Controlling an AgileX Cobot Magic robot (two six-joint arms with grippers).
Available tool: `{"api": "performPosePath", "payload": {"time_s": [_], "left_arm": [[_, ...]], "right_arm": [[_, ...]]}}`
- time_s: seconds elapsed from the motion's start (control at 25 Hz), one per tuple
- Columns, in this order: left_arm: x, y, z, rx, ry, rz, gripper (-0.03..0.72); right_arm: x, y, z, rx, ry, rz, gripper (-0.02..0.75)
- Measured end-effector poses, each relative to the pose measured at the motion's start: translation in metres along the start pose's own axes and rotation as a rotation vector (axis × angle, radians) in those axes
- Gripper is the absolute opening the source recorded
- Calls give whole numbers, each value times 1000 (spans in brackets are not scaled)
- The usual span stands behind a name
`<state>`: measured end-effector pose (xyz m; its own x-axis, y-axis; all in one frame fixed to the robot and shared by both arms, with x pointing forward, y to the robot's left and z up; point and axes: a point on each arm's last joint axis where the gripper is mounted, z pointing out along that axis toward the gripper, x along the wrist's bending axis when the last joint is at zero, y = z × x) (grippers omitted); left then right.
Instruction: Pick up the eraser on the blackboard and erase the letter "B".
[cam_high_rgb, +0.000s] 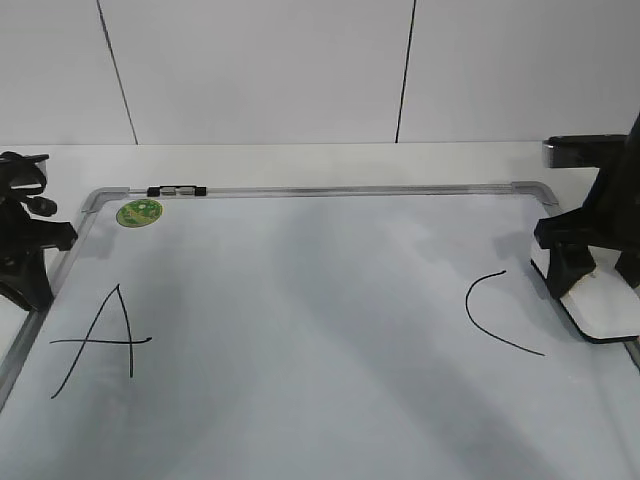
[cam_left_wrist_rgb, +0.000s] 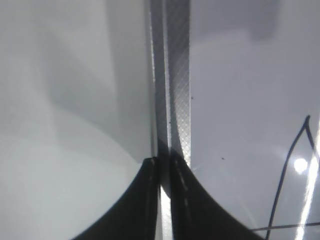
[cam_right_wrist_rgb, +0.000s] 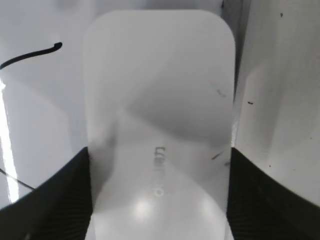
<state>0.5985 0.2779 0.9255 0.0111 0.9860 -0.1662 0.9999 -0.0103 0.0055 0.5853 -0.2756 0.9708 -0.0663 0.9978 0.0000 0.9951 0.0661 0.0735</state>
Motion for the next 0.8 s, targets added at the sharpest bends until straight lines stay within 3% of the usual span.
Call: {"api": "performPosePath", "payload": {"time_s": [0.6, 0.8], "left_arm": [[0, 0, 0, 0, 0, 0, 31], [0, 0, 0, 0, -1, 0, 31]], "right_arm": [[0, -1, 0, 6, 0, 14, 559], [0, -3, 0, 29, 0, 24, 593]]}}
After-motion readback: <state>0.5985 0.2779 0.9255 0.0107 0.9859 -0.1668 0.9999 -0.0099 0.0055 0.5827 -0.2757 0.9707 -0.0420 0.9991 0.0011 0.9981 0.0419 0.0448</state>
